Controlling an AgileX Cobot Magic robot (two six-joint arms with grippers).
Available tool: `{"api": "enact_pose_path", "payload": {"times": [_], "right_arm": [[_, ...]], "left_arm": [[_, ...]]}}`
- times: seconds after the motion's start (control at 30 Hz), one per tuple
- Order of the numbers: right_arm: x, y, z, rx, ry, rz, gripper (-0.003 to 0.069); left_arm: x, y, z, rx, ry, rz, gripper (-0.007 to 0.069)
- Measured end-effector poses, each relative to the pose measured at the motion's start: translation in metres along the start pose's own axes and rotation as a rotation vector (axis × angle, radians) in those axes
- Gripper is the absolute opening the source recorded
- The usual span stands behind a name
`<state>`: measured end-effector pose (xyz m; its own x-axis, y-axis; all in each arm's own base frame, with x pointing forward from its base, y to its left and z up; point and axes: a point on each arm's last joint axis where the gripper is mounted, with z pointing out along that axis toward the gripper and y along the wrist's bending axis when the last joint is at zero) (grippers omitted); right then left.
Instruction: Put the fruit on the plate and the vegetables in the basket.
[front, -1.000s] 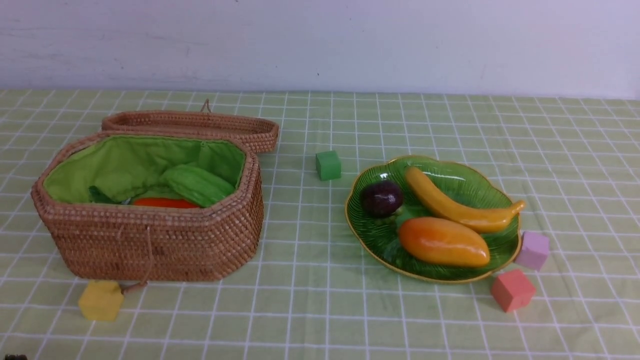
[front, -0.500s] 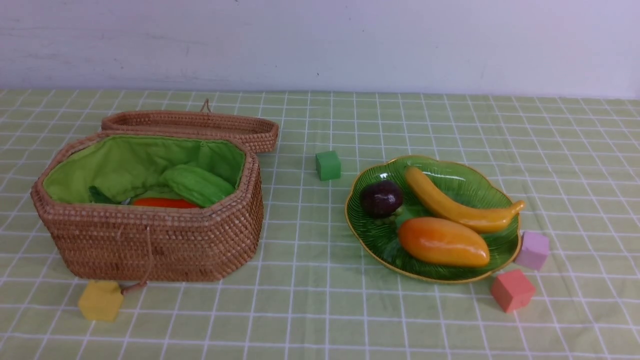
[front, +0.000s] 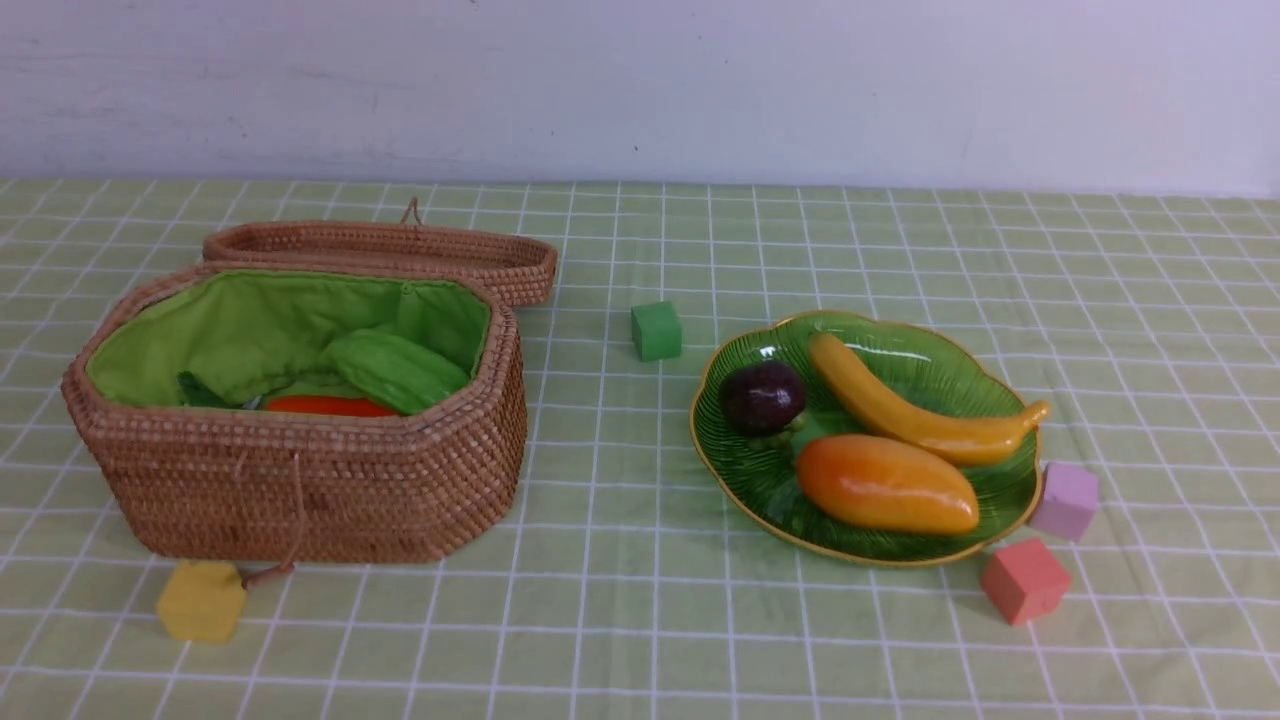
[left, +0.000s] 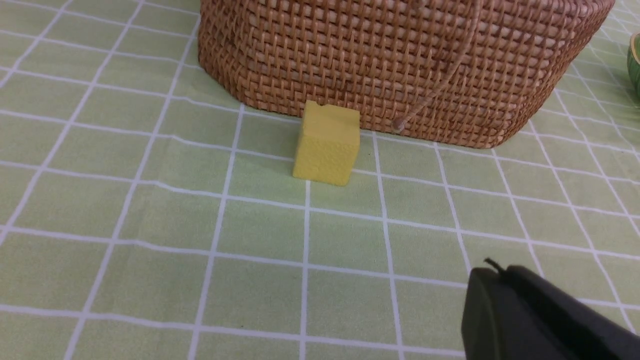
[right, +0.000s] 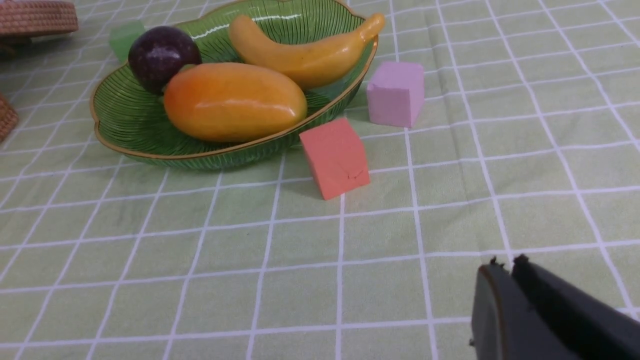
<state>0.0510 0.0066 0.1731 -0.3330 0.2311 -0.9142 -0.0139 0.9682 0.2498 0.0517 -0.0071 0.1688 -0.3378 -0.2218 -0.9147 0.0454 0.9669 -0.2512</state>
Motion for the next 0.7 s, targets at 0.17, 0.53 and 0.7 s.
{"api": "enact_pose_path", "payload": {"times": [0.17,0.53,0.7], "right_arm": [[0.0,0.0,0.0,0.0,0.0,0.0,0.0046],[0.0,0.0,0.0,0.0,0.0,0.0,0.0053],[0.0,0.0,0.0,0.0,0.0,0.0,0.0059]], "left_arm": [[0.0,0.0,0.0,0.0,0.0,0.0,-0.0013],[0.0,0.0,0.0,0.0,0.0,0.0,-0.001],[0.0,0.0,0.0,0.0,0.0,0.0,-0.001]]}}
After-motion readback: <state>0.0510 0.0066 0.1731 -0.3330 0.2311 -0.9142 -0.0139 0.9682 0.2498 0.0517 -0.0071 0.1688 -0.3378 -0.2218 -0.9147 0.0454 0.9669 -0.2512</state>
